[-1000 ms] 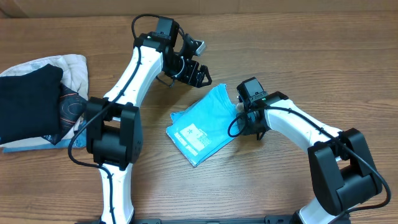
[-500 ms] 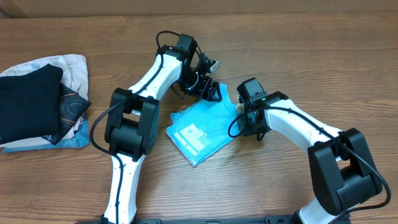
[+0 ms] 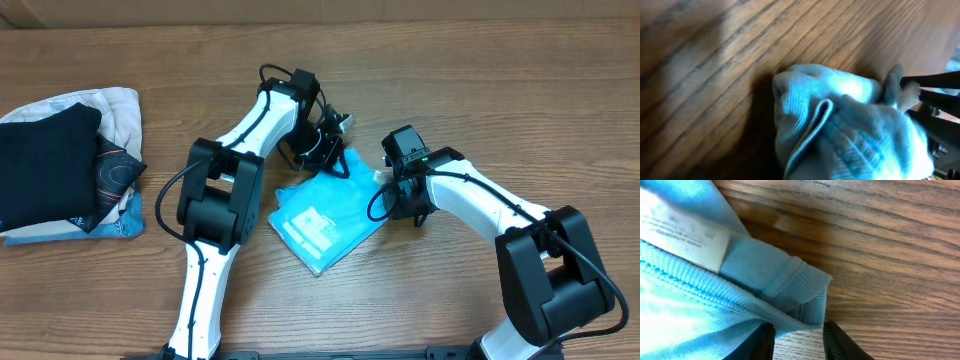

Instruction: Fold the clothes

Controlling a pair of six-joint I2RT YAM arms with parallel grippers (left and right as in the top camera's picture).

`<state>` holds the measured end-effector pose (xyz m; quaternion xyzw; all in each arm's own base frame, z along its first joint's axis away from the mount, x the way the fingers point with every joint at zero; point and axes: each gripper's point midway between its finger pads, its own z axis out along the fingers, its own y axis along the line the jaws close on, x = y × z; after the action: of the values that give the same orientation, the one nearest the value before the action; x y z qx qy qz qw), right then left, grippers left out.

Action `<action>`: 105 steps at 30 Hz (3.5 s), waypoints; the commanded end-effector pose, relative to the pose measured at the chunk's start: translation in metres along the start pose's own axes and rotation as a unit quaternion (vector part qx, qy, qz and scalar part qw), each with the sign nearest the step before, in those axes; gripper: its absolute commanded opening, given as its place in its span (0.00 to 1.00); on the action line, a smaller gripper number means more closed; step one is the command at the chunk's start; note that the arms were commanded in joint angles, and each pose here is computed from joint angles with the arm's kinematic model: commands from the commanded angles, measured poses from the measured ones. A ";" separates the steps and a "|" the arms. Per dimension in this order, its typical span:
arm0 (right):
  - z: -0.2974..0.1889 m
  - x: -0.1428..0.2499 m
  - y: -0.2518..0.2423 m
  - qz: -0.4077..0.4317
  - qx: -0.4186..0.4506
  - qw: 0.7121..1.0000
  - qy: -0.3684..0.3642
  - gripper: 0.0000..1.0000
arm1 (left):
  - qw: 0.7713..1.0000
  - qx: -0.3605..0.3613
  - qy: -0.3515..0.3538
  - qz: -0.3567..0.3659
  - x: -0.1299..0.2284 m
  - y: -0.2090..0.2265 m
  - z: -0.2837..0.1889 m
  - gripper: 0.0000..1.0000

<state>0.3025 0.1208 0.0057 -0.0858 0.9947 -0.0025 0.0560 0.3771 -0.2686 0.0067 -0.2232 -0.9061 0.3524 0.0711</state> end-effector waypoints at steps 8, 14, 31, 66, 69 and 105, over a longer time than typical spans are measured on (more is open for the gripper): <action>-0.025 -0.013 -0.029 0.074 0.060 0.995 -0.021 0.29 | 0.995 -0.085 -0.048 0.025 -0.025 0.013 -0.063 0.04; -0.079 -0.040 -0.057 0.124 0.063 0.987 -0.080 0.30 | 0.962 -0.231 -0.144 0.002 -0.040 0.009 -0.171 0.04; -0.119 -0.029 -0.098 0.177 0.070 0.977 -0.098 0.31 | 0.789 -0.467 -0.375 -0.136 0.077 -0.004 -0.440 0.04; -0.118 -0.022 -0.098 0.176 0.072 0.978 -0.085 0.31 | 0.708 -0.477 -0.401 -0.334 0.188 0.129 -0.523 0.04; -0.118 -0.021 -0.098 0.176 0.073 0.978 -0.082 0.31 | 0.704 -0.476 -0.396 -0.348 0.190 0.153 -0.522 0.04; -0.119 -0.030 -0.098 0.178 0.069 0.976 -0.101 0.91 | 0.678 -0.412 -0.541 -0.280 0.175 0.114 -0.590 1.00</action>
<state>0.3255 0.0313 0.1157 0.0900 0.9854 -0.0552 0.1332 0.4237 0.2980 0.3059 0.3216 -0.8666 -0.0927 -0.3701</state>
